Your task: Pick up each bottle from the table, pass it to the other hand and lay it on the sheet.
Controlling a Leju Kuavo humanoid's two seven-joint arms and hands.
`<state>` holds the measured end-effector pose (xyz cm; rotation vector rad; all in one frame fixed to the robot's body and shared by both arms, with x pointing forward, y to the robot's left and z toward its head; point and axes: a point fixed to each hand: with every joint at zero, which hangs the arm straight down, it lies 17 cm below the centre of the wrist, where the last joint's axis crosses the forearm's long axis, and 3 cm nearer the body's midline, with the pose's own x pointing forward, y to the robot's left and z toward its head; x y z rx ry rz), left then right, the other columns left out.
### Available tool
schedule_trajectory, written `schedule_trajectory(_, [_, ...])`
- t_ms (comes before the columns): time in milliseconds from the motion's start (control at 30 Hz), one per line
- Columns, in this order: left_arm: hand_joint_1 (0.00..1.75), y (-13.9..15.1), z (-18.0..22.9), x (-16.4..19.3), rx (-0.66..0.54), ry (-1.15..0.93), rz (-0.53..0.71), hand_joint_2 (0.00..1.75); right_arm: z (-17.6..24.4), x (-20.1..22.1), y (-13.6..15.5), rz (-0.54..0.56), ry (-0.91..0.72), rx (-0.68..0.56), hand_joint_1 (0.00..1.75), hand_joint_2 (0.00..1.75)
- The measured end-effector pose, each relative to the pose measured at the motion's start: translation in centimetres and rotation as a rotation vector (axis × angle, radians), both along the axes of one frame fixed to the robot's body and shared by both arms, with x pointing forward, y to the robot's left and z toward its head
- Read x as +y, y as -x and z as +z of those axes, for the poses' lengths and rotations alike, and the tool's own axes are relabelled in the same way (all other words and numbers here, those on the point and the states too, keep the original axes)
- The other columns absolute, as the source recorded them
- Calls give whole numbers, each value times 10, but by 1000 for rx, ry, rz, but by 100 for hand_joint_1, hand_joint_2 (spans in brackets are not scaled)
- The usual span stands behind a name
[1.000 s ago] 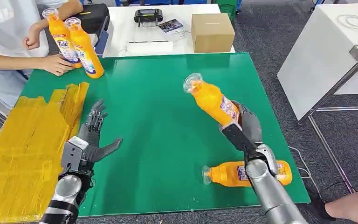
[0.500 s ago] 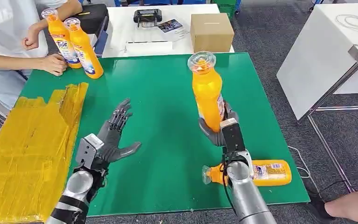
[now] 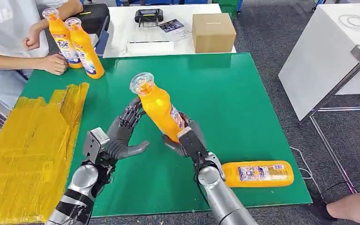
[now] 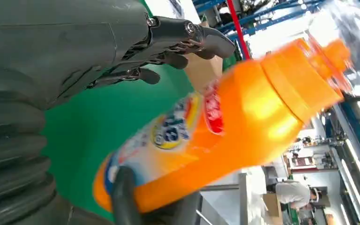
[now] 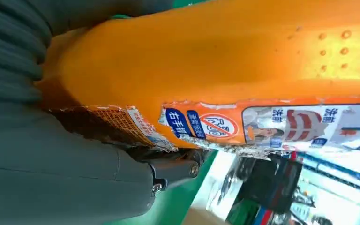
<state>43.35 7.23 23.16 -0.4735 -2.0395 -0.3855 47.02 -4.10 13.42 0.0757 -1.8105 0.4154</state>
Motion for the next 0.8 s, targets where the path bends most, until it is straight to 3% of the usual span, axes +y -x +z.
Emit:
schedule_trajectory(367, [0,-13,-9,2,25,-42,51,175,-6,48,21,102,64,-7,161,175])
schedule_trajectory(800, [0,-25,-20,5,49,-80,97,175,-8,63,29,136,96,-18,166,175])
